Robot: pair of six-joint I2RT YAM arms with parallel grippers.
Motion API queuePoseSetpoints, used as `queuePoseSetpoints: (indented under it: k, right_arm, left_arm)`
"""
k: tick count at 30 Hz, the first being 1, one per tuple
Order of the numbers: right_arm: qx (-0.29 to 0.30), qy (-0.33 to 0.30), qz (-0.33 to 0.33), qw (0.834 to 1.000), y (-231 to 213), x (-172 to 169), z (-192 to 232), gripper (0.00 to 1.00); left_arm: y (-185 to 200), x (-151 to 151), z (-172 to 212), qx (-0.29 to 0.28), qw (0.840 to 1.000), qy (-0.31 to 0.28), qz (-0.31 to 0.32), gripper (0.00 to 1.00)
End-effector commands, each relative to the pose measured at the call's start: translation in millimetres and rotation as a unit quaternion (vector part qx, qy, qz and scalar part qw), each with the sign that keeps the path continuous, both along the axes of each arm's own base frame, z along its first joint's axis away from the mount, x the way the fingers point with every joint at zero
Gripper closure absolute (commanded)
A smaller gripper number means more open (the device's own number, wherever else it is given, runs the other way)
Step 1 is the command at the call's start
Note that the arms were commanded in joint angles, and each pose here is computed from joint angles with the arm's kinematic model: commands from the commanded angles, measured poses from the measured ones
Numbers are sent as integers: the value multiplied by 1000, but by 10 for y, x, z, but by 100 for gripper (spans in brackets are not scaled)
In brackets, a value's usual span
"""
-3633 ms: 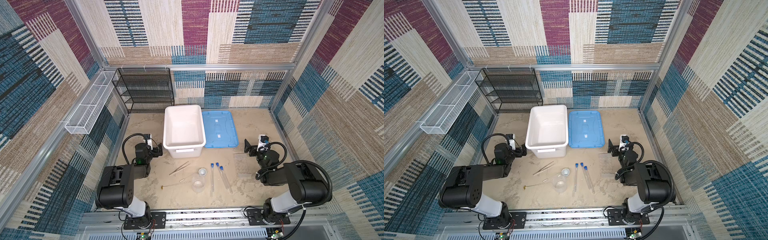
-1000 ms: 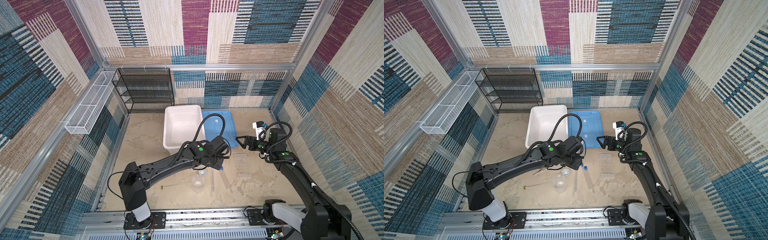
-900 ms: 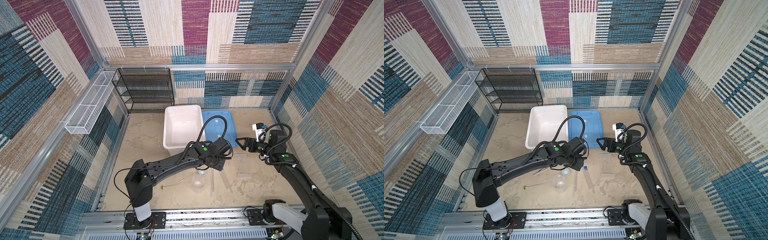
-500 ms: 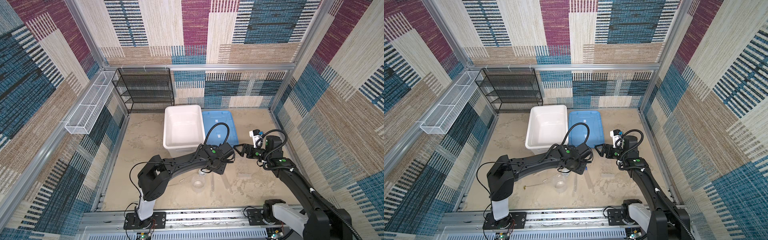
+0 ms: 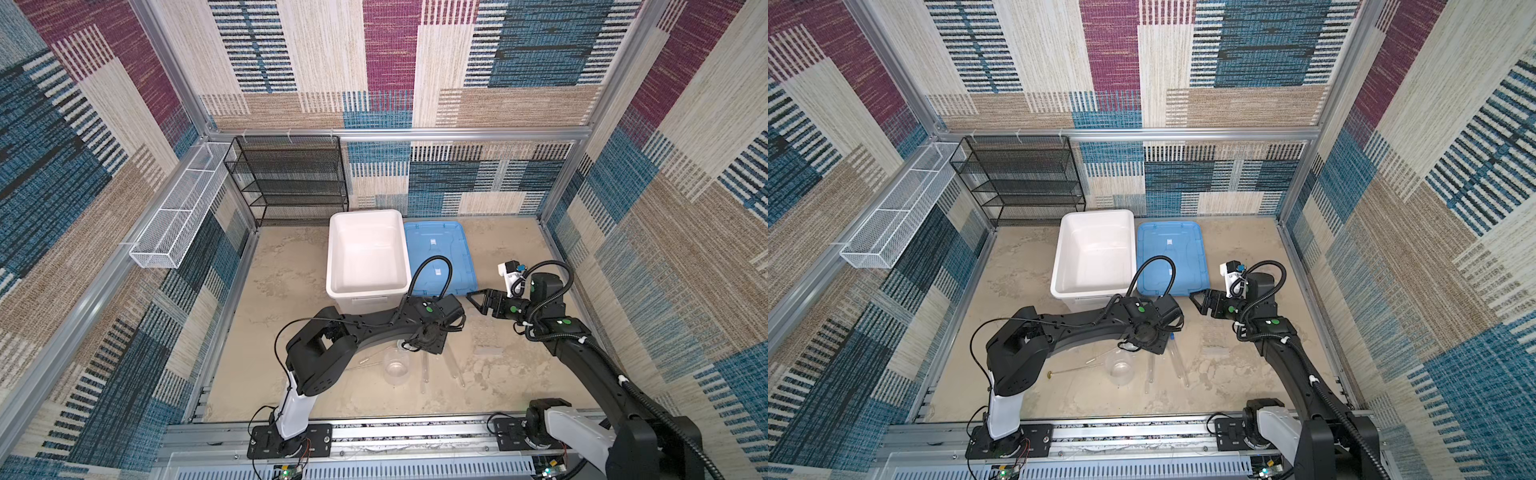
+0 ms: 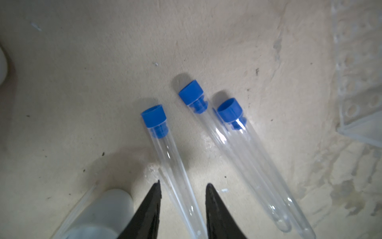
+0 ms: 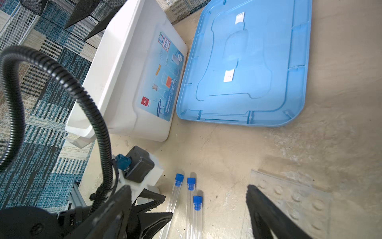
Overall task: Organize the chemistry lab equipment
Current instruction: 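Lower the left gripper and grasp one blue-capped test tube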
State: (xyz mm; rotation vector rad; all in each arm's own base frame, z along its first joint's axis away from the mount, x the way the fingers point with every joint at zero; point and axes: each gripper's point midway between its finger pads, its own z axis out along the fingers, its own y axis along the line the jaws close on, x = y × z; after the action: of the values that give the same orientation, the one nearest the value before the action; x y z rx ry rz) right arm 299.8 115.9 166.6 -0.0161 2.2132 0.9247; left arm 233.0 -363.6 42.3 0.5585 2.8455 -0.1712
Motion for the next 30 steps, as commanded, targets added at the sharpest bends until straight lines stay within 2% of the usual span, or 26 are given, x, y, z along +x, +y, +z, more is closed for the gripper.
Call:
queuePoseSetpoints:
  k: [1,14,30]
  right_arm:
    - [3,-11,1,1000,9,5,28,11]
    - [3,-15,-13,1000,-24,-21,6,14]
    - [-1,-23,-25,999,-58,-7,7,14]
  left_arm:
    - [-22,49,-31,-7,1000,-2,16,62]
    - [-34,63,-144,6,1000,5,14,74]
    - [13,58,-256,29,999,15,29,79]
